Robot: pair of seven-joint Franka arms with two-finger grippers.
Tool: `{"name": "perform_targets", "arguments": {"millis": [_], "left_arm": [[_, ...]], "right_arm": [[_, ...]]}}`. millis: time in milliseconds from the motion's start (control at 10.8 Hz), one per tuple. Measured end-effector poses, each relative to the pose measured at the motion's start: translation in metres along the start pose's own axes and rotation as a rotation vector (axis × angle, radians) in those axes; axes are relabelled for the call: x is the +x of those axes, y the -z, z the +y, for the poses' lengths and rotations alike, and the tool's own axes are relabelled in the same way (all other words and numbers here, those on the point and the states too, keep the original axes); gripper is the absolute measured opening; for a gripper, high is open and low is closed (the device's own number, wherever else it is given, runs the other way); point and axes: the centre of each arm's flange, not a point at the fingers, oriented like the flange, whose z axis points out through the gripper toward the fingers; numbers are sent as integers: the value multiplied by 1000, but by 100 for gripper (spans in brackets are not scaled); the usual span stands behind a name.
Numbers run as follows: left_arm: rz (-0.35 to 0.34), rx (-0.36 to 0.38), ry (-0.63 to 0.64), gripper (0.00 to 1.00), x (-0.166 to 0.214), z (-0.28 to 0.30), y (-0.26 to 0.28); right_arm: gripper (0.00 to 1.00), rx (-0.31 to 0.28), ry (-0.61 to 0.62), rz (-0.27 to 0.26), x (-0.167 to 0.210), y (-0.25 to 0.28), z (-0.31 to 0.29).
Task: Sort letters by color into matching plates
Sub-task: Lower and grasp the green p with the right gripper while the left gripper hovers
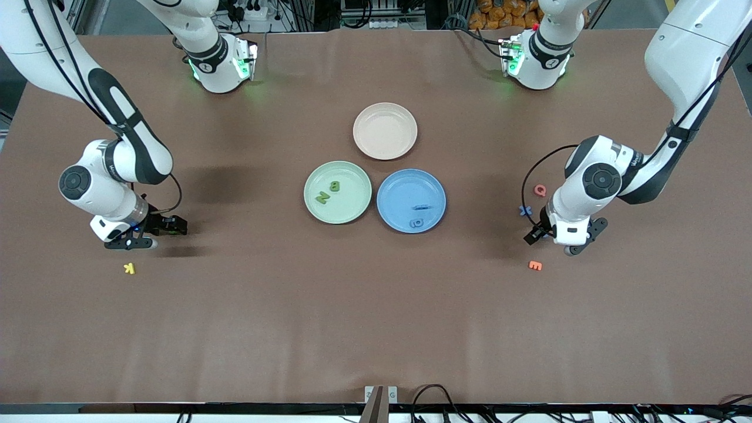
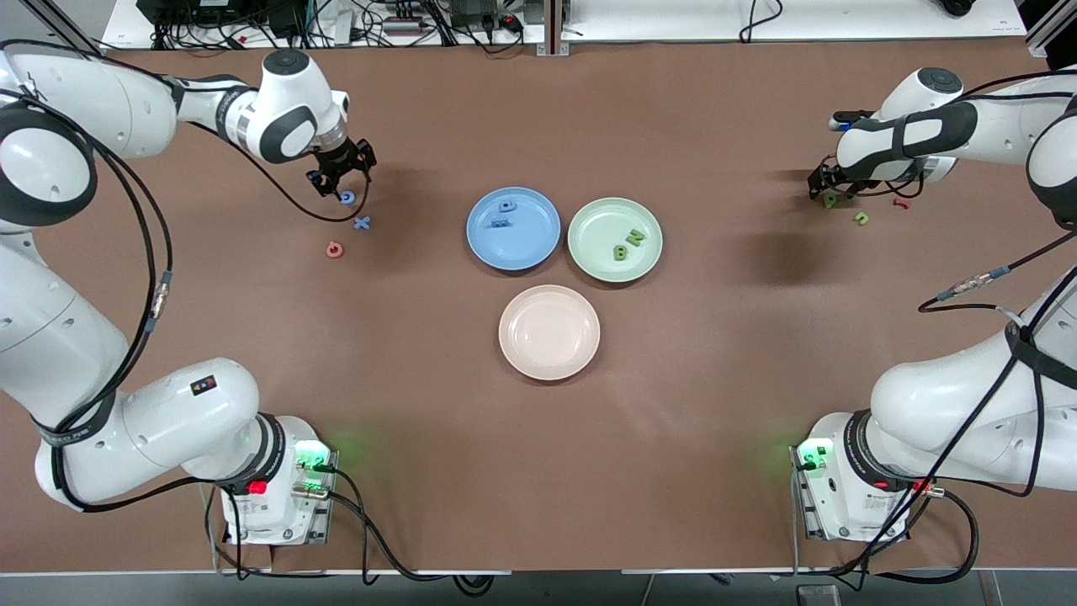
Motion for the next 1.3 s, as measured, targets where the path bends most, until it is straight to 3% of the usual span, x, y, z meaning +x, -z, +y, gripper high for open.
{"name": "perform_targets", "arguments": {"millis": [278,555,648,740,925,1295], "left_arm": [[23,6,-7,79,11,-14,-4],[23,-3,-18,79,6,-13,-6],[25,-26,-26,79,1,-12,-7],[31,-32,-36,79,1,-14,-9],[43,-63,-30,79,7,-20,-9],[39,-90,-29,80,9,-31,-14]], "right_arm": [[73,0,1,0,-1,-1,0],[66,-3,2,2,-1,0,1],[56,-5,4,4,-1,1,2],[56,-6,4,5,-1,2,2],[35,-8,5,9,0,4,3],[30,-9,5,9,0,5,3]]}}
